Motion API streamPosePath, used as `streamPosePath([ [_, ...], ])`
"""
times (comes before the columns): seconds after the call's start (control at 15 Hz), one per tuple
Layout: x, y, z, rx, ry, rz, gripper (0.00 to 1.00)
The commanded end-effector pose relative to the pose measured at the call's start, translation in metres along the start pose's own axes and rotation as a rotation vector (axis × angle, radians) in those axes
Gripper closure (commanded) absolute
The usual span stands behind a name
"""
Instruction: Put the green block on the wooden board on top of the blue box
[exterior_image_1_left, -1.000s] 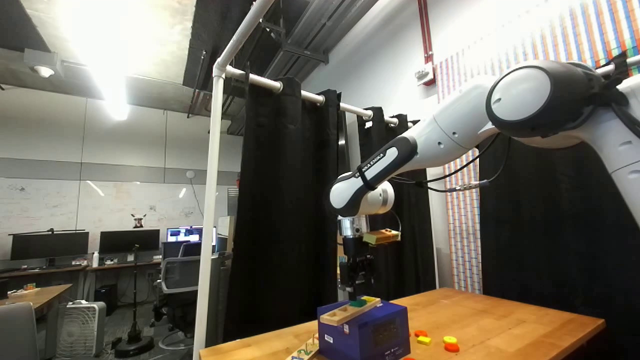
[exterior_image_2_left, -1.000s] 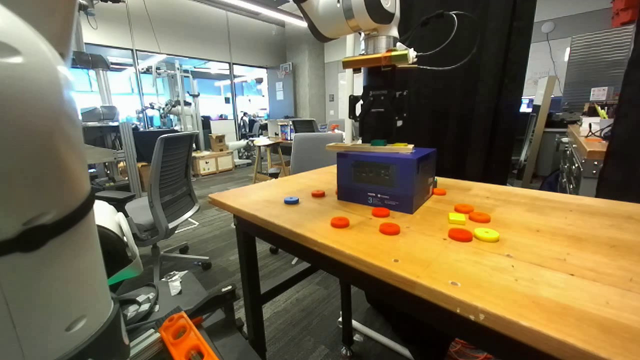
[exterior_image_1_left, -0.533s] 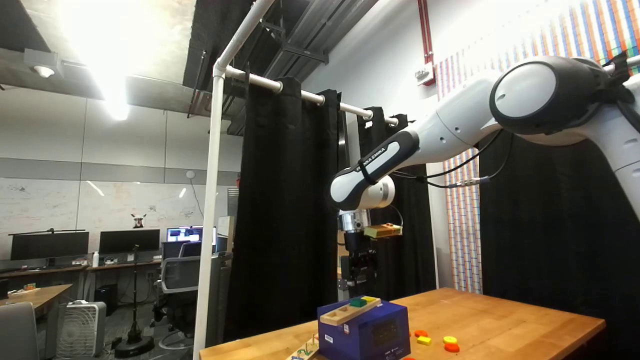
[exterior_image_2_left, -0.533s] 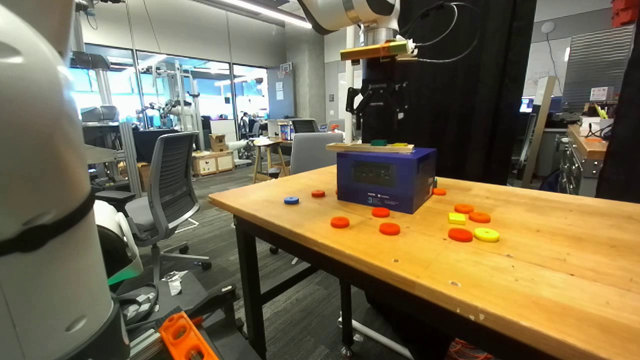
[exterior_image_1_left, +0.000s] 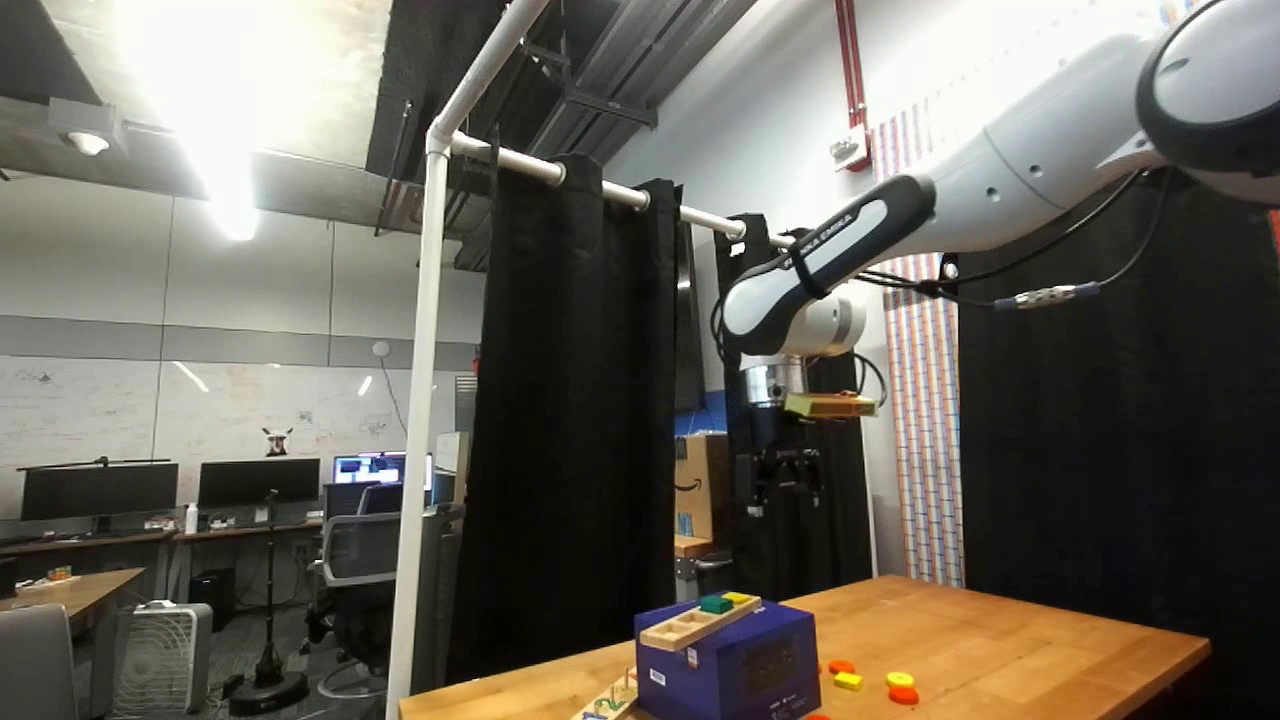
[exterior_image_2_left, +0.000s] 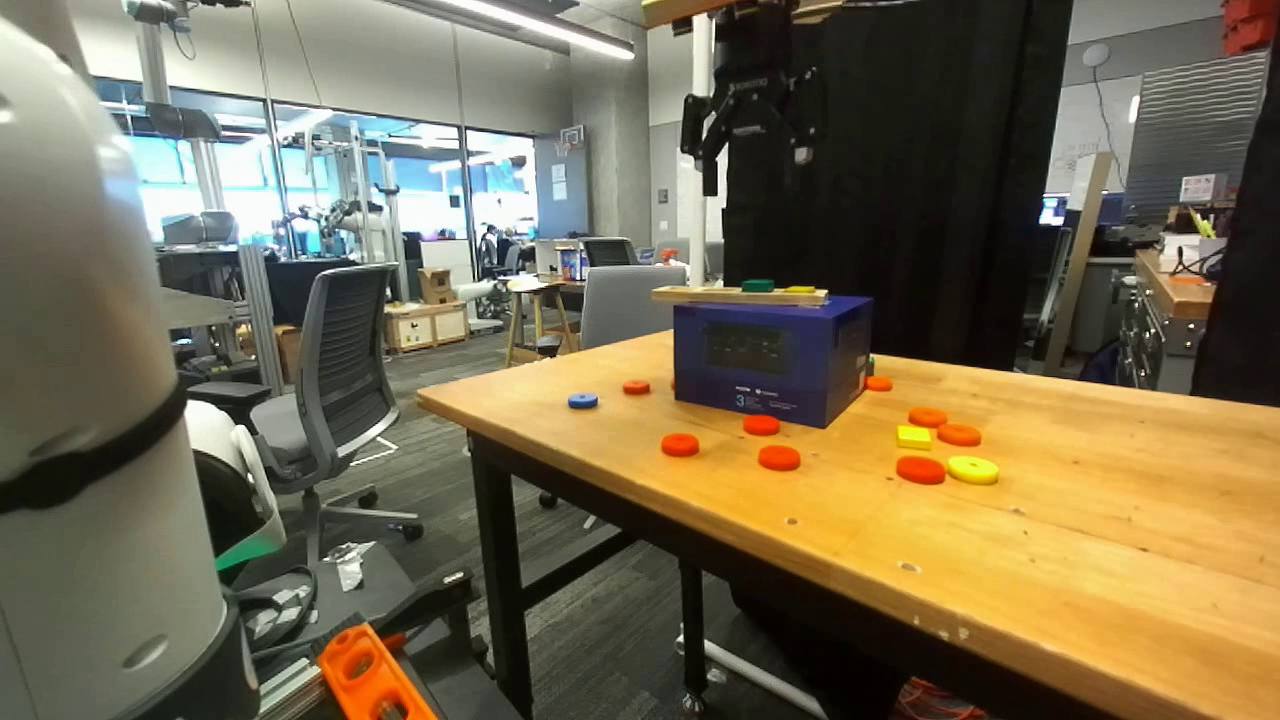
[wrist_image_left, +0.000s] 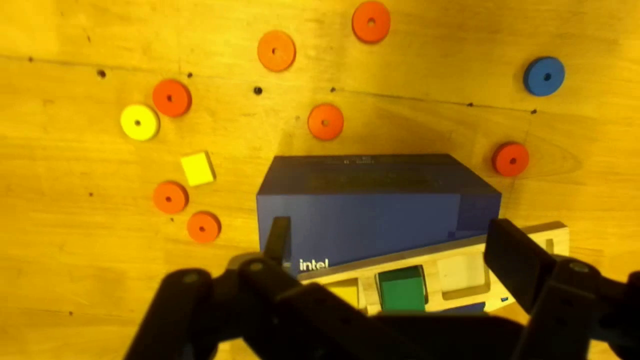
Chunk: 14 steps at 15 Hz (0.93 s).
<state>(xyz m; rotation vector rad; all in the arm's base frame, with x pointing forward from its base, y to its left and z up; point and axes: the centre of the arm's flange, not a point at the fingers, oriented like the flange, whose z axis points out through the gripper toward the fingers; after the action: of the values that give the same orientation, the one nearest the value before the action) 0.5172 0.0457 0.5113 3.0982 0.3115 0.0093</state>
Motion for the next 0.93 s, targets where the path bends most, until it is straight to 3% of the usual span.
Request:
streamPosePath([
  [0.0, -0.088, 0.013, -0.007, 0.049, 0.044, 0.138, 0.0],
  [0.27, -0.148, 0.018, 0.004, 0.083, 0.031, 0.225, 0.0],
  [0.87, -0.235, -0.001, -0.005, 0.067, -0.032, 0.173, 0.0],
])
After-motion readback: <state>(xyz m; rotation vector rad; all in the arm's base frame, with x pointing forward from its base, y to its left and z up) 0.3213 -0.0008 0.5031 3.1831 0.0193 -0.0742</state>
